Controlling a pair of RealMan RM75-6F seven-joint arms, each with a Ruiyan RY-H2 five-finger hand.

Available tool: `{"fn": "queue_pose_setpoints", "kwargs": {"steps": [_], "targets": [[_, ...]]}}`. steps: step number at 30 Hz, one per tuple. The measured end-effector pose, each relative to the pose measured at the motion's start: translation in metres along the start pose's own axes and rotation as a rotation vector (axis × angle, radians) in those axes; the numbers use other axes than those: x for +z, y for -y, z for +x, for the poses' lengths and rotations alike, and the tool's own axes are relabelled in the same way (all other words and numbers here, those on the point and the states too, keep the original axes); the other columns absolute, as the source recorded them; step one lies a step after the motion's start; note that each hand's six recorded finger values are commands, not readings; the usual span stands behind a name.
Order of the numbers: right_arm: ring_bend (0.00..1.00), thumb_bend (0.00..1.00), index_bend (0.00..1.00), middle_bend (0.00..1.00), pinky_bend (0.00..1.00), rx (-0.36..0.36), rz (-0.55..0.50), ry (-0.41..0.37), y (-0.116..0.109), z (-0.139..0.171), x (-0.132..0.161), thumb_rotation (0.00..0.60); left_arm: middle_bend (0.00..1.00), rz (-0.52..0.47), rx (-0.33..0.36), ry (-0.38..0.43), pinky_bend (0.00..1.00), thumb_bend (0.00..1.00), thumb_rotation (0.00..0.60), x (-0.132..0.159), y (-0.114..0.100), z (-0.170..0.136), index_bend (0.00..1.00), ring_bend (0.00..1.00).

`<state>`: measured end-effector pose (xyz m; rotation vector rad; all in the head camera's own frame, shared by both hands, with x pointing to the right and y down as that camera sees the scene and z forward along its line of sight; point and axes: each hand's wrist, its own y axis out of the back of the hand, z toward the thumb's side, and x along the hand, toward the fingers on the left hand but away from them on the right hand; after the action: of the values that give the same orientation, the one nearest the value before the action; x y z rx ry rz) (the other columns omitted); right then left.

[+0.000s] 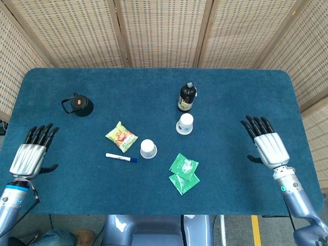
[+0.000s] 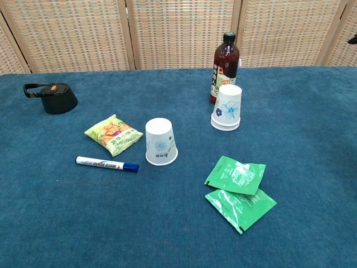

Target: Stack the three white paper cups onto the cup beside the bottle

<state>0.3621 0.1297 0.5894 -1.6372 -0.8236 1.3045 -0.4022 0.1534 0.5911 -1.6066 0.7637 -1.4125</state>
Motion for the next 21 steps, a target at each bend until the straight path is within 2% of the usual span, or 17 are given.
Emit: {"fn": "queue_pose_setpoints", "kwargs": {"steps": [6,10,15,21], "targets": [[0.0,0.0,0.0,0.0,0.0,-0.058,0.011,0.053,0.0,0.044,-0.004,0.6,0.0,0.025,0.002,0.192,0.03,0.0,0.6,0.051,-0.002,0.044,0.02,0.01],[0.0,0.0,0.0,0.0,0.0,-0.074,-0.005,0.061,0.005,0.07,0.0,0.6,0.0,0.025,-0.023,0.319,0.1,0.0,0.6,0.09,0.0,0.073,0.12,0.06],[0.0,0.0,0.0,0.0,0.0,-0.078,-0.006,0.06,0.006,0.078,-0.001,0.6,0.04,0.007,-0.094,0.46,0.14,0.0,0.6,0.144,0.007,0.107,0.18,0.11],[0.0,0.0,0.0,0.0,0.0,-0.082,-0.015,0.07,0.004,0.077,-0.005,0.6,0.05,0.014,-0.125,0.533,0.16,0.0,0.6,0.19,0.016,0.136,0.19,0.12]]}}
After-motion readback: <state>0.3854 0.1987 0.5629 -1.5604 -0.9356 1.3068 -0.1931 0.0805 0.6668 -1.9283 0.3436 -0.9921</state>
